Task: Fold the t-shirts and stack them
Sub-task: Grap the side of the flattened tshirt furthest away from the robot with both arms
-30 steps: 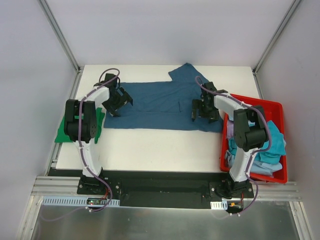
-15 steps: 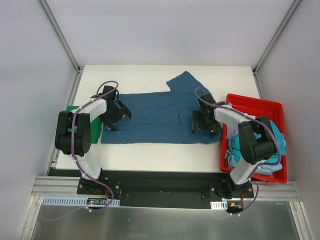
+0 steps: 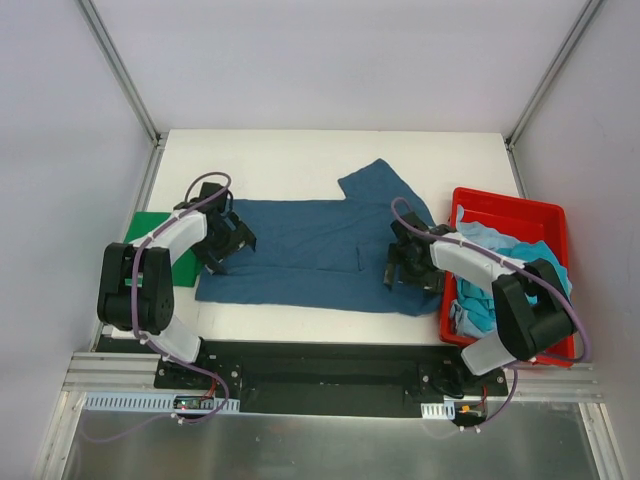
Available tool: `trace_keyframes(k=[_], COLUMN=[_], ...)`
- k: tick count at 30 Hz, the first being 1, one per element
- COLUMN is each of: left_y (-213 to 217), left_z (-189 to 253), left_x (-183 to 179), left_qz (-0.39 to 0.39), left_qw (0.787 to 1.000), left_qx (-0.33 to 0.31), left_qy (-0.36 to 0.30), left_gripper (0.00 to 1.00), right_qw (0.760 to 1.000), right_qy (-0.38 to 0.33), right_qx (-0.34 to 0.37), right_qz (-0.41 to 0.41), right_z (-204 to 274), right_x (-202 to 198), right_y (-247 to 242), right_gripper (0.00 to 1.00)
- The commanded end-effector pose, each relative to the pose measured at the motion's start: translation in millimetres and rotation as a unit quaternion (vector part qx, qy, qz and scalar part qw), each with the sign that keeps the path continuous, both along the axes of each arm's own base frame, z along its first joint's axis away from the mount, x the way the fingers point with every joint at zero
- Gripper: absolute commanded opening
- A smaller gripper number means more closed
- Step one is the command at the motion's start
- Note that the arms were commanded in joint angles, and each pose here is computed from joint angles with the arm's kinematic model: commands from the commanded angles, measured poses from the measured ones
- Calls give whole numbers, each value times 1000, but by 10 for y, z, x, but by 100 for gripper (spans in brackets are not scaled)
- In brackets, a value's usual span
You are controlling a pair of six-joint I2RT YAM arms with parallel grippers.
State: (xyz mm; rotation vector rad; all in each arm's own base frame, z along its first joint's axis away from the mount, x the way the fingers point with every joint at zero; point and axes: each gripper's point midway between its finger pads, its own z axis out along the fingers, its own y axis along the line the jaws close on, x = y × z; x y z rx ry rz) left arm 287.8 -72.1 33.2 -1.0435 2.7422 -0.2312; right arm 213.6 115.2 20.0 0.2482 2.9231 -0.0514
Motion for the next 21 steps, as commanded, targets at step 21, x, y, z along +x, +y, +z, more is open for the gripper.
trace_keyframes(k=[21], left_y=[433], left_z=[1164], left_x=[1946], left_qz=[-20], left_qw=[984], left_qx=[71], left_qy=[-162], left_gripper=[99], right_qw=[968], right_qy=[-207], right_qx=[96], right_qz=[101], right_z=[936], right_x=[2774], right_y=[849], right_gripper=[96])
